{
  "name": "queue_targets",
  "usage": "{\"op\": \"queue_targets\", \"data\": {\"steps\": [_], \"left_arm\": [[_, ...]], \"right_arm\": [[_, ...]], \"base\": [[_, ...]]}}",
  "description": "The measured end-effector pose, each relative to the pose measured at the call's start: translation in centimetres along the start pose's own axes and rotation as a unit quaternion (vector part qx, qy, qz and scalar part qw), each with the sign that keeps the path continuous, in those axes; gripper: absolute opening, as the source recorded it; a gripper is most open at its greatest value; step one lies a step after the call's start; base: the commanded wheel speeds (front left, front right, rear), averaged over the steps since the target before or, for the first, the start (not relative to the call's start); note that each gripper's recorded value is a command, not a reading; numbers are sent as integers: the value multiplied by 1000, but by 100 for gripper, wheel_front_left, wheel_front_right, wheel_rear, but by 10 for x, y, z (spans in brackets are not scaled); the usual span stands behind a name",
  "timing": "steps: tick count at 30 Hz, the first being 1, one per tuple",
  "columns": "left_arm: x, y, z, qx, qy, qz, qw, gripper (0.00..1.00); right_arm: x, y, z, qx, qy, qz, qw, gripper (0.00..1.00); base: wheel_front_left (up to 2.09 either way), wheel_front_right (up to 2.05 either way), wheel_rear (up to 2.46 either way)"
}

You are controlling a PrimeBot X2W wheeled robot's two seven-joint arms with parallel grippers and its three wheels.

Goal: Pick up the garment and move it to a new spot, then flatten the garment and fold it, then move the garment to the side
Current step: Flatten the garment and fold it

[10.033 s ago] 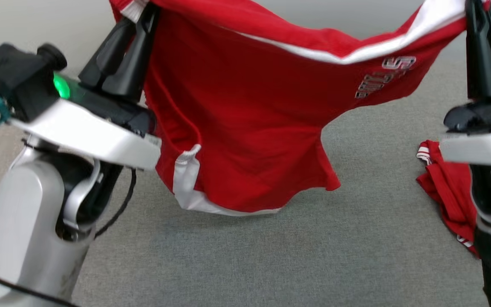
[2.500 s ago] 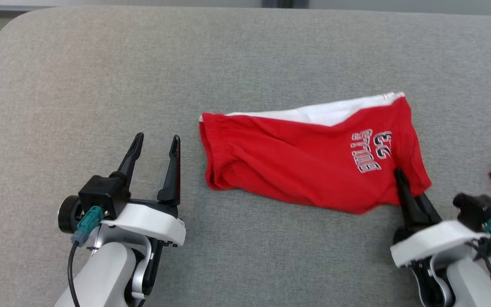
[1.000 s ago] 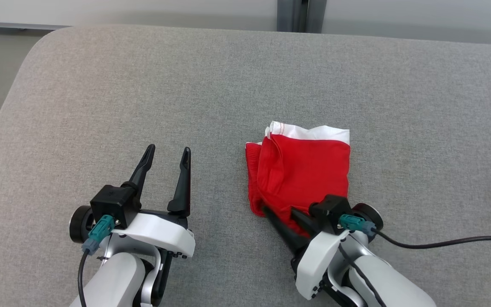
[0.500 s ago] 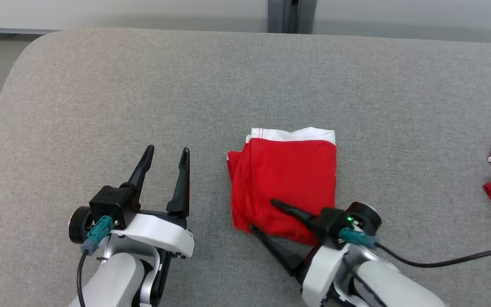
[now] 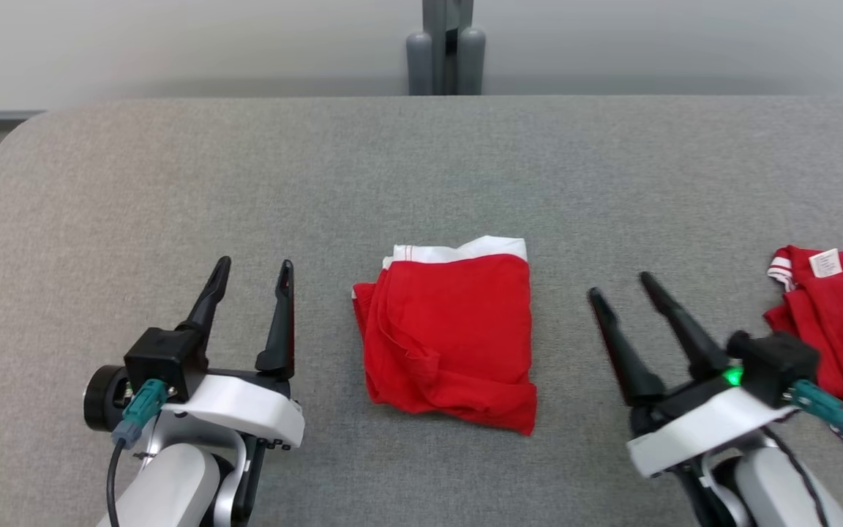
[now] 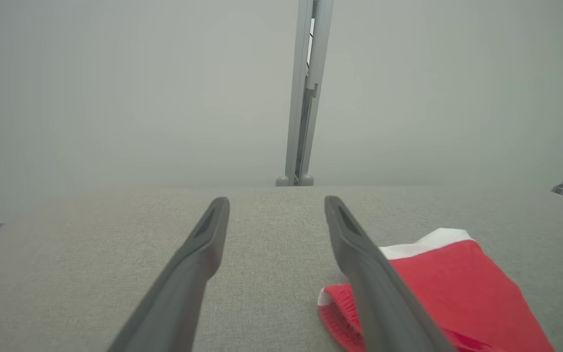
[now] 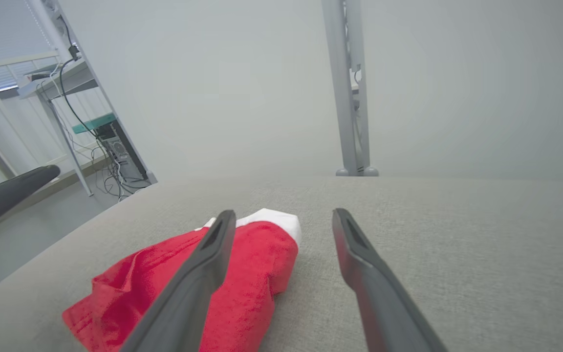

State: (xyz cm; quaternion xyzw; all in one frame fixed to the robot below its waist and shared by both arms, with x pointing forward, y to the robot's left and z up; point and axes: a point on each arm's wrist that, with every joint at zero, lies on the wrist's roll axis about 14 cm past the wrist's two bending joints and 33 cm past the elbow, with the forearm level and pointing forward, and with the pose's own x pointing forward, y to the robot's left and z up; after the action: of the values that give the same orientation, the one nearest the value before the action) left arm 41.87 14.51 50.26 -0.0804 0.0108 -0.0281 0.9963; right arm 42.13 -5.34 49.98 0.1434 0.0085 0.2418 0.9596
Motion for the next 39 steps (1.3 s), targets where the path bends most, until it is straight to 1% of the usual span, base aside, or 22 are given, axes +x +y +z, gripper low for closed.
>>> {"op": "queue_targets", "data": {"steps": [2,5,9,12,18,24,29,39], "left_arm": [[-1,0,5,4,-6,-1,1000,100],[-2,-3,13,10,-20,-6,1000,100],[-8,-7,21,20,-33,-15,999,100],[-15,-11,25,32,-39,-22,999,100],[-32,-7,24,43,-35,-19,998,100],[-46,-1,16,51,-21,-7,998,100],[-57,0,14,55,-14,-4,998,100],[-60,0,19,40,-22,-1,999,100]], "right_arm": [[-9,-19,14,-7,-21,-35,999,100],[-23,-38,29,-25,-38,-73,996,100],[-42,-56,44,-41,-51,-112,992,100],[-59,-67,48,-56,-47,-139,988,100],[-94,-78,45,-66,-31,-181,981,100],[-113,-78,45,-70,-23,-199,977,100],[-121,-75,50,-73,-25,-204,976,100],[-119,-69,54,-70,-28,-199,977,100]], "base": [[0,0,0],[0,0,0],[0,0,0],[0,0,0],[0,0,0],[0,0,0],[0,0,0],[0,0,0]]}}
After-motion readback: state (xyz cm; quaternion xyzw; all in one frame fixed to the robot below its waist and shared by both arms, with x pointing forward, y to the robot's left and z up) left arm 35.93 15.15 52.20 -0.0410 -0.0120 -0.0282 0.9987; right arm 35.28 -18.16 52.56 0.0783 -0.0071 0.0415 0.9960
